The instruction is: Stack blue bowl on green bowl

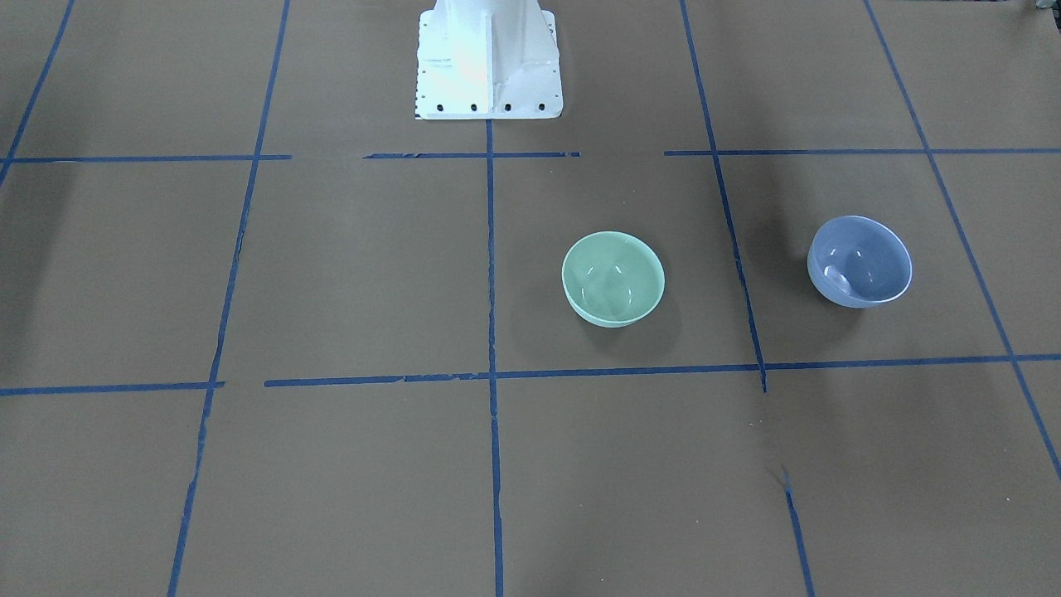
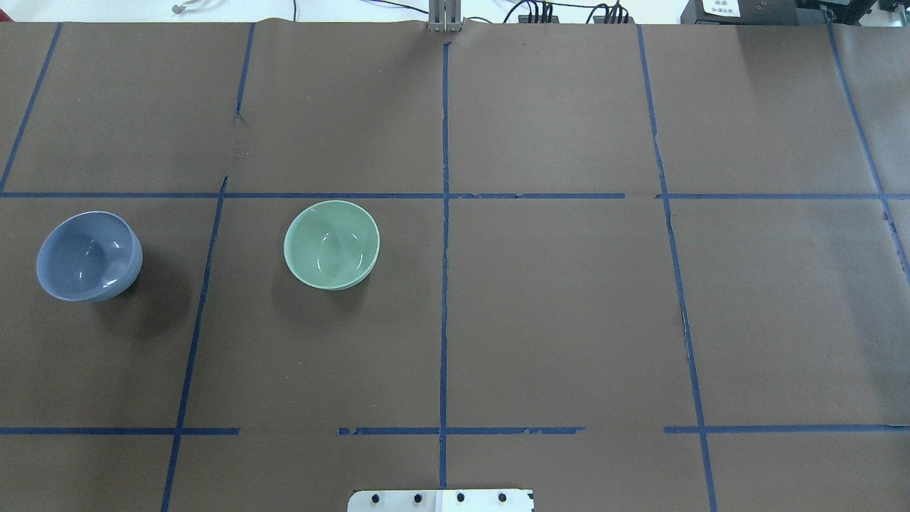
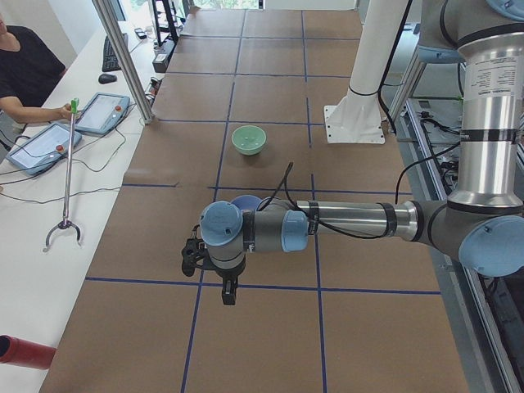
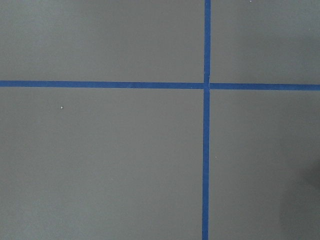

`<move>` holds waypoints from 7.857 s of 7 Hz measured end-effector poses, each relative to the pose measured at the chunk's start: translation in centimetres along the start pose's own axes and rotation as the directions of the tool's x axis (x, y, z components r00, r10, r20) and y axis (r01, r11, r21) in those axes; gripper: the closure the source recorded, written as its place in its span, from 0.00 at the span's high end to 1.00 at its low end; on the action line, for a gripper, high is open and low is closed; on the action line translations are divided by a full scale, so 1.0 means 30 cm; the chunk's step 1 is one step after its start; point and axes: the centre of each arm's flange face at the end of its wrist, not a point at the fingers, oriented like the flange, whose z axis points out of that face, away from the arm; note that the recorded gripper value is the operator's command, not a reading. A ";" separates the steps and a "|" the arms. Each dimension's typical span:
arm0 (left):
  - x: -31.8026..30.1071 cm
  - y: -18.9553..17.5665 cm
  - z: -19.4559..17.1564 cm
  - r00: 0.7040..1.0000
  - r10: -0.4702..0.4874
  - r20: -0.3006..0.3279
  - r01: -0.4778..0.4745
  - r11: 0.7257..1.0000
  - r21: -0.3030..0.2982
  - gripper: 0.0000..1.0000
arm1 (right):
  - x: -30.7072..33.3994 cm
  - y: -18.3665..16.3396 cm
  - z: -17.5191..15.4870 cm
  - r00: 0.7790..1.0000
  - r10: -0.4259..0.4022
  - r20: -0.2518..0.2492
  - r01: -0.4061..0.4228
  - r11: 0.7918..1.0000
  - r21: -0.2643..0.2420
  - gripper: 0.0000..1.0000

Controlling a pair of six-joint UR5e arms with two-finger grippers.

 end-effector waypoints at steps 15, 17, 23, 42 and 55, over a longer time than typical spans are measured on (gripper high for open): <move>0.746 -0.025 0.352 0.996 -0.025 -0.091 0.029 0.999 0.045 1.00 | -0.001 0.000 0.000 1.000 0.000 0.000 0.000 1.000 0.000 1.00; 0.753 -0.003 0.475 0.996 -0.031 -0.082 0.034 0.999 0.040 1.00 | 0.000 0.000 0.000 1.000 0.000 0.000 0.000 1.000 0.000 1.00; 0.785 0.039 0.591 0.998 0.009 -0.069 -0.010 1.000 -0.011 0.35 | 0.000 0.000 0.000 1.000 0.000 0.000 0.000 1.000 0.000 1.00; 1.968 -0.025 0.177 0.953 -0.194 -0.233 0.167 0.977 -0.133 0.00 | 0.000 0.000 0.000 1.000 0.000 0.000 0.000 1.000 0.000 1.00; 1.929 -0.071 0.357 0.961 -0.148 -0.233 0.135 0.988 -0.073 1.00 | -0.001 0.000 0.001 1.000 0.000 0.000 0.000 1.000 0.000 1.00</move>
